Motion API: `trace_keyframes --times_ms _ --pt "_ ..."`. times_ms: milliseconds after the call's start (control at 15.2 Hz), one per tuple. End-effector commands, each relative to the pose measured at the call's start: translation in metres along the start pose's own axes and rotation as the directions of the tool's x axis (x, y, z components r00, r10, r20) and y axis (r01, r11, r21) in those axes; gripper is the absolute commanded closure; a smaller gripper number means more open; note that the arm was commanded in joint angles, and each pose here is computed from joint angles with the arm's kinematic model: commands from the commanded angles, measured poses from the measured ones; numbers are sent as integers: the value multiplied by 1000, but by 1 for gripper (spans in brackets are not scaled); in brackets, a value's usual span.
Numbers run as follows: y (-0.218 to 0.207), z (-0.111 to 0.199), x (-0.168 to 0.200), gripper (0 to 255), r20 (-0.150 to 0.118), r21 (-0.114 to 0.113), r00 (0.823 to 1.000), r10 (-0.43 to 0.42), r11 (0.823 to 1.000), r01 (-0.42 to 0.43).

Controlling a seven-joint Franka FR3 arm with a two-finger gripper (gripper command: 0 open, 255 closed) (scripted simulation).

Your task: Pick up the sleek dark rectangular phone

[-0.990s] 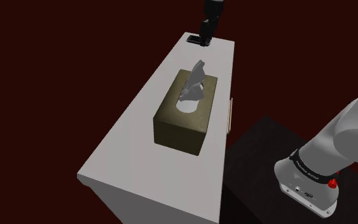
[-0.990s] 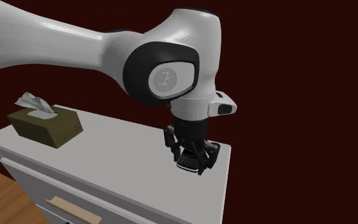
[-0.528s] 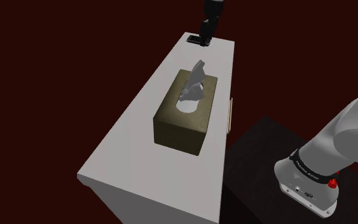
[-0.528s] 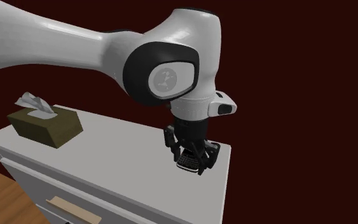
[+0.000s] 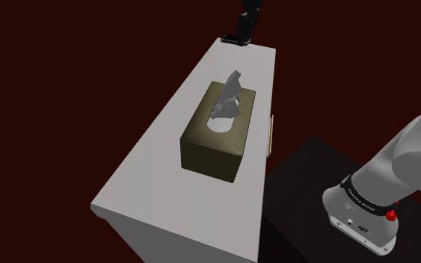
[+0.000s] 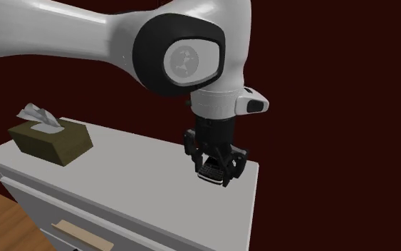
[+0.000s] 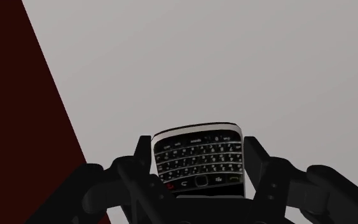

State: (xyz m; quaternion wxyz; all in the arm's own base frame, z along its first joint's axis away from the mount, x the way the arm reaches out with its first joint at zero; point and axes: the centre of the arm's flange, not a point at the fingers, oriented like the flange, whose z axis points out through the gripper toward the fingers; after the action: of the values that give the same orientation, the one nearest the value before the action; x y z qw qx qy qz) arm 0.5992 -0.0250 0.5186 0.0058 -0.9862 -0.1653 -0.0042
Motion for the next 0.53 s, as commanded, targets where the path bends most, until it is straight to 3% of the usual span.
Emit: trace_keyframes --times_ms 0,462 --pt "0 -11 0 255 0 0 1000 0 1000 0" --pt "-1 -48 1 255 0 0 1000 0 1000 0"
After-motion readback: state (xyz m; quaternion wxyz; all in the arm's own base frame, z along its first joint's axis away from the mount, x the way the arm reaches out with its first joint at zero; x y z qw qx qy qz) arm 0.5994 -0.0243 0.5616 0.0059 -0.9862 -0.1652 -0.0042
